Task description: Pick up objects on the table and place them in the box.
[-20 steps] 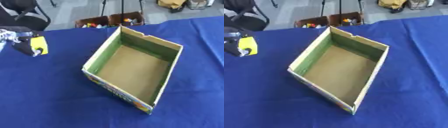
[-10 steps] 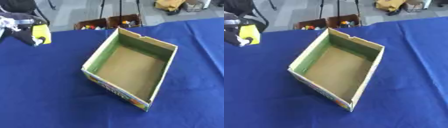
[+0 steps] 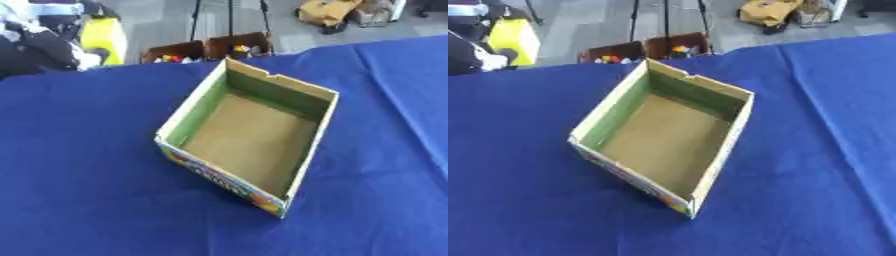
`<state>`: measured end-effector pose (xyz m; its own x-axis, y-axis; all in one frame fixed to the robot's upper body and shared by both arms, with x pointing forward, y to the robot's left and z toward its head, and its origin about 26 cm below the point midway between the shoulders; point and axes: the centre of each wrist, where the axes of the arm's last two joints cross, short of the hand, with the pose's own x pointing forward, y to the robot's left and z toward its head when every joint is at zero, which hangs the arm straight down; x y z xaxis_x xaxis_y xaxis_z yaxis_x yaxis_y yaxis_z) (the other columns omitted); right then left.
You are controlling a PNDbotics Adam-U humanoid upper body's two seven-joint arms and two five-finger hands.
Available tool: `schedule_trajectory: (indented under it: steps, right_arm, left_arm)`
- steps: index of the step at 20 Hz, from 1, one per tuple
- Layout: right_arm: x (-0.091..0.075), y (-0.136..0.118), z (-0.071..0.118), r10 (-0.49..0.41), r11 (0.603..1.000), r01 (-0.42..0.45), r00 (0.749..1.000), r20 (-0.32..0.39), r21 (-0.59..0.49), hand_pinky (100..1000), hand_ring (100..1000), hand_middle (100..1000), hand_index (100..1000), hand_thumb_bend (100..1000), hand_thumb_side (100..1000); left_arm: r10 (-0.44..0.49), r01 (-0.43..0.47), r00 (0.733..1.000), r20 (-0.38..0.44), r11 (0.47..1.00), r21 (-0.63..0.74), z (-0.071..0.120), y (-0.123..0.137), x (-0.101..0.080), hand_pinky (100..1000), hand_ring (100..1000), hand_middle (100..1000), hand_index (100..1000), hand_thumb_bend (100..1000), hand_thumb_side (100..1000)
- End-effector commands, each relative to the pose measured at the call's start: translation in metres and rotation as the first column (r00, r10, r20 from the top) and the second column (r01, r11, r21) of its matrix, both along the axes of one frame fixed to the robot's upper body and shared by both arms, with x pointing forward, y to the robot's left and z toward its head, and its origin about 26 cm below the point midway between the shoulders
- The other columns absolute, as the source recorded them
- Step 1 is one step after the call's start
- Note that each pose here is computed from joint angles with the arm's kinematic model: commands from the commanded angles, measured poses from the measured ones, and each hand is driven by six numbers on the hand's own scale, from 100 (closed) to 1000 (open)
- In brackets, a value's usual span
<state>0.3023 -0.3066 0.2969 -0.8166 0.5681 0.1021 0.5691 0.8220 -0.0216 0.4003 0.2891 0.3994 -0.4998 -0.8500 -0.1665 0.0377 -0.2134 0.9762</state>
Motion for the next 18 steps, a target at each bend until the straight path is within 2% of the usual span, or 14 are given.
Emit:
schedule_trajectory:
  steps: [1, 7, 12, 18]
  right_arm:
    - [-0.004, 0.002, 0.006, 0.004, 1.000, -0.004, 1.000, 0.022, -0.014, 710, 700, 609, 725, 100, 514]
    - [-0.003, 0.004, 0.004, 0.010, 1.000, -0.010, 1.000, 0.017, -0.003, 710, 701, 608, 725, 100, 500]
    - [-0.003, 0.005, 0.003, 0.017, 1.000, -0.017, 1.000, 0.014, 0.003, 709, 701, 607, 725, 100, 494]
    - [-0.002, 0.008, 0.005, 0.030, 1.000, -0.030, 0.999, 0.020, 0.005, 709, 701, 607, 724, 100, 496]
  left_arm:
    - [-0.085, 0.084, 0.996, 0.033, 0.996, 0.027, 0.016, -0.021, -0.014, 529, 318, 542, 631, 100, 404]
    - [-0.211, 0.211, 0.977, -0.001, 0.977, -0.009, 0.009, -0.055, -0.011, 514, 309, 536, 625, 100, 417]
    - [-0.321, 0.319, 0.946, -0.038, 0.945, -0.068, 0.001, -0.084, -0.006, 497, 300, 532, 618, 100, 417]
    - [-0.413, 0.403, 0.908, -0.073, 0.907, -0.125, -0.012, -0.116, -0.001, 478, 291, 528, 615, 100, 417]
